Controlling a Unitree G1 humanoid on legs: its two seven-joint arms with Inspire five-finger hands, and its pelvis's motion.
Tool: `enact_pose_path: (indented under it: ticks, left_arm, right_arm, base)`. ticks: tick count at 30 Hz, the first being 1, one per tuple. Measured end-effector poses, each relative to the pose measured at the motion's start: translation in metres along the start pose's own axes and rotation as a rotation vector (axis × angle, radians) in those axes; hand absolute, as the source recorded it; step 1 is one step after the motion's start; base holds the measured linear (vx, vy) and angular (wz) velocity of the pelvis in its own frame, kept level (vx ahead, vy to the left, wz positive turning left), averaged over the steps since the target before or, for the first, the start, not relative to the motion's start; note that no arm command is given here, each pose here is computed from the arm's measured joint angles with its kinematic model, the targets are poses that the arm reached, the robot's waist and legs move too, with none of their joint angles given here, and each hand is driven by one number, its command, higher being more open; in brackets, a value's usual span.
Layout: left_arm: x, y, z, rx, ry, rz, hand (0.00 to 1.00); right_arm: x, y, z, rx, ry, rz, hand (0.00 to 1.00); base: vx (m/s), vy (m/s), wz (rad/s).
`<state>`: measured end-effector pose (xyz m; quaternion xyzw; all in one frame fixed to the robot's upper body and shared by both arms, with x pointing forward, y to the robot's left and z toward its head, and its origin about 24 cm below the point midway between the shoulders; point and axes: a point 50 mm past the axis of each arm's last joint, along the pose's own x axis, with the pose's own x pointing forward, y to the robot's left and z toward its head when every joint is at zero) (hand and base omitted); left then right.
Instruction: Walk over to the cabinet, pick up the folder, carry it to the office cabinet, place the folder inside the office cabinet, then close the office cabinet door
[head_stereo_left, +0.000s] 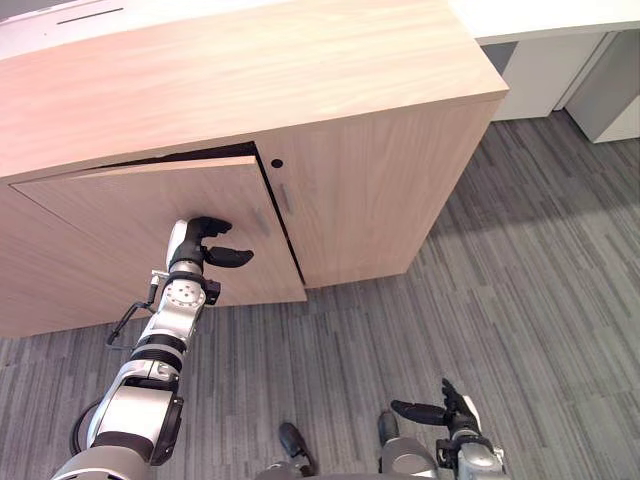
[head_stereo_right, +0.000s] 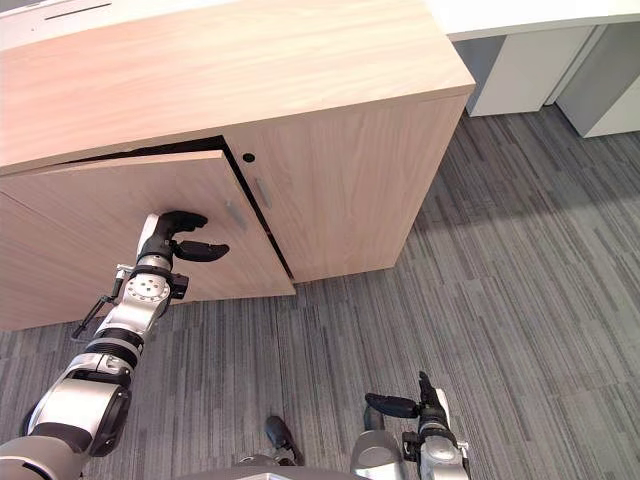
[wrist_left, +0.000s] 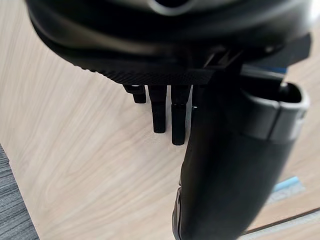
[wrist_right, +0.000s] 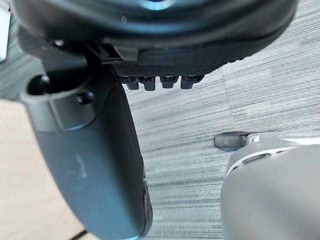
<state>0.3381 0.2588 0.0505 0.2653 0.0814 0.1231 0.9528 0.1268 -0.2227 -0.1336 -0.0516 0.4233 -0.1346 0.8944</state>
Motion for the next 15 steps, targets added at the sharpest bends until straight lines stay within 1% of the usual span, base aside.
enact_pose_path:
  ticks: [1,3,4,5,6,7,8,9,10,11,13,14,15]
  left_arm:
    - [-0.005,-0.002,-0.002,-0.002,-0.010,-0.005,1.00]
    - [-0.031,-0.016,-0.017,-0.063,-0.026,-0.031,1.00]
    - [-0.043,-0.023,-0.026,-0.105,-0.012,-0.044,1.00]
    - [-0.060,-0.036,-0.041,-0.157,0.028,-0.071,1.00]
    - [-0.070,-0.042,-0.049,-0.179,0.059,-0.087,1.00]
    - [-0.084,-0.051,-0.064,-0.207,0.114,-0.119,1.00]
    - [-0.104,-0.061,-0.084,-0.232,0.196,-0.159,1.00]
    - [-0.124,-0.068,-0.105,-0.249,0.286,-0.192,1.00]
    - [-0.139,-0.074,-0.121,-0.255,0.362,-0.214,1.00]
    - [-0.148,-0.076,-0.132,-0.257,0.415,-0.221,1.00]
    - [-0.190,-0.079,-0.175,-0.271,0.646,-0.213,1.00]
    - [-0.200,-0.078,-0.184,-0.264,0.697,-0.210,1.00]
    - [-0.219,-0.076,-0.200,-0.249,0.793,-0.202,1.00]
  right_arm:
    - [0.000,0.000,-0.001,0.000,0.004,-0.001,1.00]
    - [-0.002,-0.002,-0.007,0.007,0.020,-0.007,1.00]
    - [-0.003,-0.003,-0.009,0.013,0.026,-0.012,1.00]
    - [-0.003,-0.004,-0.011,0.022,0.033,-0.020,1.00]
    - [-0.004,-0.005,-0.011,0.030,0.035,-0.024,1.00]
    - [-0.004,-0.005,-0.011,0.037,0.036,-0.028,1.00]
    - [-0.003,-0.005,-0.011,0.046,0.038,-0.031,1.00]
    - [-0.003,-0.005,-0.011,0.048,0.042,-0.031,1.00]
    - [-0.003,-0.004,-0.011,0.050,0.046,-0.030,1.00]
    - [-0.002,-0.004,-0.011,0.051,0.049,-0.029,1.00]
    - [-0.001,-0.003,-0.009,0.061,0.052,-0.024,1.00]
    - [-0.001,-0.004,-0.009,0.060,0.053,-0.026,1.00]
    - [-0.001,-0.006,-0.009,0.051,0.054,-0.029,1.00]
  base:
    - [-0.01,0.000,-0.06]
    - [-0.01,-0.004,-0.05]
    - [-0.01,0.006,-0.10]
    - [-0.02,0.014,-0.08]
    - [-0.04,0.012,-0.05]
    - [-0.06,0.009,0.01]
    - [-0.09,0.005,0.00]
    - [-0.08,0.003,-0.02]
    - [-0.08,-0.005,-0.03]
    - [-0.12,-0.015,-0.03]
    - [-0.13,-0.015,0.03]
    - [-0.12,0.000,0.12]
    - [-0.08,0.003,0.09]
